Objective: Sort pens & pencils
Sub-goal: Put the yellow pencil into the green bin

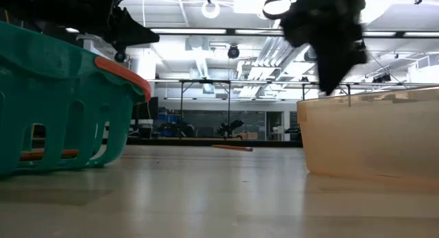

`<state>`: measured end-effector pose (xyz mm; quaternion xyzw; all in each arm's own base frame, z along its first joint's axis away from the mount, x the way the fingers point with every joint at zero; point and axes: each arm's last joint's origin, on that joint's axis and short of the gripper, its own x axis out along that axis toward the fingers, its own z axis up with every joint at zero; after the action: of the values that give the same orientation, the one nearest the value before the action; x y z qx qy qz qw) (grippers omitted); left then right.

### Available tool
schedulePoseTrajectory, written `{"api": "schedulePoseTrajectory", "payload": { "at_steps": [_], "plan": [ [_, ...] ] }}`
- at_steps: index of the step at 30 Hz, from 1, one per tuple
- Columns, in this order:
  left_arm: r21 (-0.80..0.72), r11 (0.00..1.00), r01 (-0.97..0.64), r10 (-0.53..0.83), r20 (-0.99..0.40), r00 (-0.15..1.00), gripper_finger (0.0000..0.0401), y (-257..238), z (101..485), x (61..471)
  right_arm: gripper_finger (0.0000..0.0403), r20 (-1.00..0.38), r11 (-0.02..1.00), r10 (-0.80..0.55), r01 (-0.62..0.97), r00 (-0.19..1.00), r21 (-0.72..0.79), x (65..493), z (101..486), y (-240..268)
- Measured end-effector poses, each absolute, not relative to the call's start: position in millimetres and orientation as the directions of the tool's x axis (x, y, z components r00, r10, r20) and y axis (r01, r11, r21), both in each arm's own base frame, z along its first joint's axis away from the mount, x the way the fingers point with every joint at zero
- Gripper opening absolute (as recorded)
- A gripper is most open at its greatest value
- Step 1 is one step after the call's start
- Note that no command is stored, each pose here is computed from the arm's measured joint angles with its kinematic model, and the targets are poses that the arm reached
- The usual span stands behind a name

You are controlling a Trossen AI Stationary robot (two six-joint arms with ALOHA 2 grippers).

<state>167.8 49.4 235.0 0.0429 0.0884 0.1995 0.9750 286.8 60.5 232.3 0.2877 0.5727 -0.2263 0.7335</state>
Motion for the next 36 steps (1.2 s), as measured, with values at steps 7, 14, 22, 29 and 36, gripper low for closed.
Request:
{"api": "schedulePoseTrajectory", "payload": {
  "at_steps": [7,14,22,29,36],
  "plan": [
    [0.123,0.917,-0.379,0.396,-0.169,0.903,0.001,49,234,168,0.0101,-0.924,0.772,-0.05,0.602,0.378,0.205,317,227,4],
    [0.129,0.917,-0.377,0.396,-0.179,0.901,0.001,49,233,167,0.0101,-0.935,0.775,-0.177,0.629,0.306,0.059,350,199,-64],
    [0.132,0.918,-0.374,0.394,-0.208,0.895,0.001,49,230,167,0.0101,-0.941,0.784,-0.215,0.621,0.263,-0.005,391,170,-136],
    [0.14,0.919,-0.369,0.392,-0.24,0.888,0.001,49,227,166,0.0101,-0.943,0.798,-0.262,0.595,0.207,-0.092,415,167,-169],
    [0.155,0.919,-0.361,0.391,-0.262,0.882,0.001,49,225,166,0.0101,-0.975,0.799,-0.189,0.595,0.121,-0.081,419,151,-190]
  ]
}}
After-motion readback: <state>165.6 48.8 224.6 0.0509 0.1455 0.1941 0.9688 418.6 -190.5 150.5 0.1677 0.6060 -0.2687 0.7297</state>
